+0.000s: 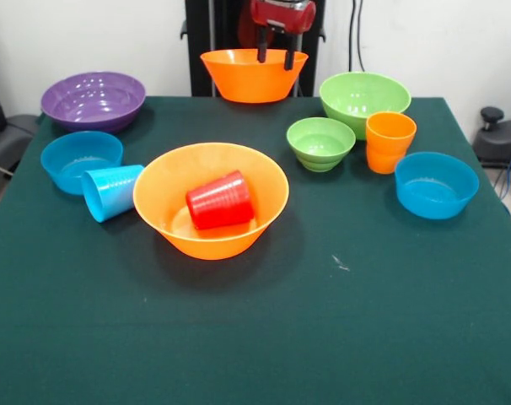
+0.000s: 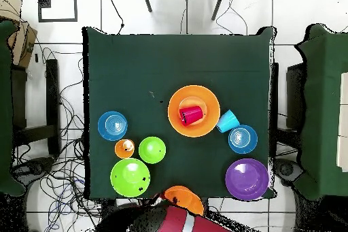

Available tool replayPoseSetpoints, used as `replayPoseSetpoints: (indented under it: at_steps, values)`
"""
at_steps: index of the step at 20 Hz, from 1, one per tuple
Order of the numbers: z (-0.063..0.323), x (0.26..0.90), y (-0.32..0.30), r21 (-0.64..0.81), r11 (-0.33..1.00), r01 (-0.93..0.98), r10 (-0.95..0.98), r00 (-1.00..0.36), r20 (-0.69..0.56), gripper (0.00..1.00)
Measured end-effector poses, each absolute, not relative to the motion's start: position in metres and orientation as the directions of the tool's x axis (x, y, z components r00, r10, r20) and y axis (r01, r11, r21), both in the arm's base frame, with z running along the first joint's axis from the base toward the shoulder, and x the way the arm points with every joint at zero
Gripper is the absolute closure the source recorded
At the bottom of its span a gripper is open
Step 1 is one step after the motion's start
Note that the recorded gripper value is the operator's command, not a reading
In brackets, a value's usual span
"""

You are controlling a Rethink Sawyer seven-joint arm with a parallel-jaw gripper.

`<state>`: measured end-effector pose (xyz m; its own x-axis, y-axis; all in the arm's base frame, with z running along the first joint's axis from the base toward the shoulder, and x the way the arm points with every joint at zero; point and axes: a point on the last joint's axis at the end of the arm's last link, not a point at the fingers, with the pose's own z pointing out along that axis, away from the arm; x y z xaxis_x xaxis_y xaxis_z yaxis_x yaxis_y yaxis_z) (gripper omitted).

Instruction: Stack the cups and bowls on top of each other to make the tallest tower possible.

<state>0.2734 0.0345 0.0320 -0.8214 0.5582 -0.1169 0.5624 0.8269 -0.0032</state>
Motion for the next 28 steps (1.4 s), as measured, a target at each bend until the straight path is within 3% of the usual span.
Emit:
replayPoseSetpoints:
  at_steps: [2,3,28]
  values:
    - [0.030,0.273,0.035,0.001,0.822,0.569,0.565,-0.816,-0.122,0.00]
    - [0.027,0.273,0.035,0.008,0.817,0.577,0.573,-0.809,-0.130,1.00]
    - [0.039,0.284,0.027,-0.009,0.809,0.587,0.581,-0.803,-0.131,1.00]
